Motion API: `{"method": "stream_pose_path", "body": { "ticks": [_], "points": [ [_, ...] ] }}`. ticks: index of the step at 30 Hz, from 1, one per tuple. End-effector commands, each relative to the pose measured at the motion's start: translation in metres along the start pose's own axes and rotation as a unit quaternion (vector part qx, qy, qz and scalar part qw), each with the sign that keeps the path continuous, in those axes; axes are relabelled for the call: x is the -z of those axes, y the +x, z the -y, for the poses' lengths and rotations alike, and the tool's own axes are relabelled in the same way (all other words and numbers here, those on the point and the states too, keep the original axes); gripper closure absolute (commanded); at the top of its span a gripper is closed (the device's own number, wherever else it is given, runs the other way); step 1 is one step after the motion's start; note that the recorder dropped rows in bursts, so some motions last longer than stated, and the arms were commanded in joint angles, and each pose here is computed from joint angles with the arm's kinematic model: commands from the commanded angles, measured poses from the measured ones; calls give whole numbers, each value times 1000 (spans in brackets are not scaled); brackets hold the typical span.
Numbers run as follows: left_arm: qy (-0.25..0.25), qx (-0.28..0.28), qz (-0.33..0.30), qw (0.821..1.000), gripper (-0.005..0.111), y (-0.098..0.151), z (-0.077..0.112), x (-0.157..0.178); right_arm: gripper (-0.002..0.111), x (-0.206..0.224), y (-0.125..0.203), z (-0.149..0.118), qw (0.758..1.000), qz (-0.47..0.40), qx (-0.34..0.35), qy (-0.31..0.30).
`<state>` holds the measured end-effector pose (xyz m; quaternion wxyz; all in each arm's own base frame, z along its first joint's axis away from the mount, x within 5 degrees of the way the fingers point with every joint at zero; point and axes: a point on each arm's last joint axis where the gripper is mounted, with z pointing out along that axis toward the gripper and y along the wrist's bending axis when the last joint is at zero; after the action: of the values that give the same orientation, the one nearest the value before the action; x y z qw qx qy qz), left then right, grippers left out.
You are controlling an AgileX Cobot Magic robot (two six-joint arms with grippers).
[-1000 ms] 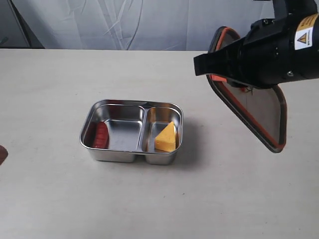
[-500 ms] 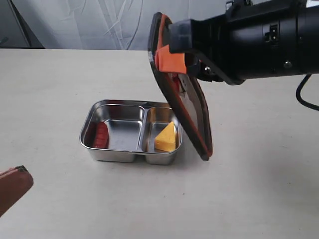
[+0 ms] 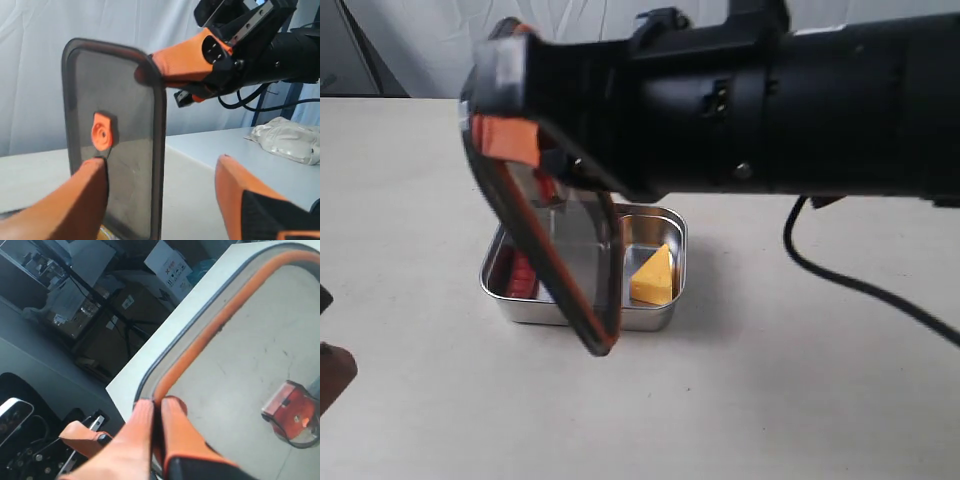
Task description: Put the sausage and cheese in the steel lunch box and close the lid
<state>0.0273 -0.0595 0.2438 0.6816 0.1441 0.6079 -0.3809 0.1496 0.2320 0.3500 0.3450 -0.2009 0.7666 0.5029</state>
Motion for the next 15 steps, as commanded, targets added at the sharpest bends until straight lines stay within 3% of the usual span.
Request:
{"method": "stream_pose_path", "body": {
  "ticks": [1,7,15],
  "points": [
    [-10,-82,-10,997,48,-6,2,0,109,-8,0,-12,1000,17,12,-7],
    [-69,-165,-27,983,48,-15,-4,1,109,-6,-8,-24,999,20,17,-35],
    [-35,-108,-27,993,48,-20,-2,-7,109,-1,-29,-42,996,53,16,-62]
  ]
}}
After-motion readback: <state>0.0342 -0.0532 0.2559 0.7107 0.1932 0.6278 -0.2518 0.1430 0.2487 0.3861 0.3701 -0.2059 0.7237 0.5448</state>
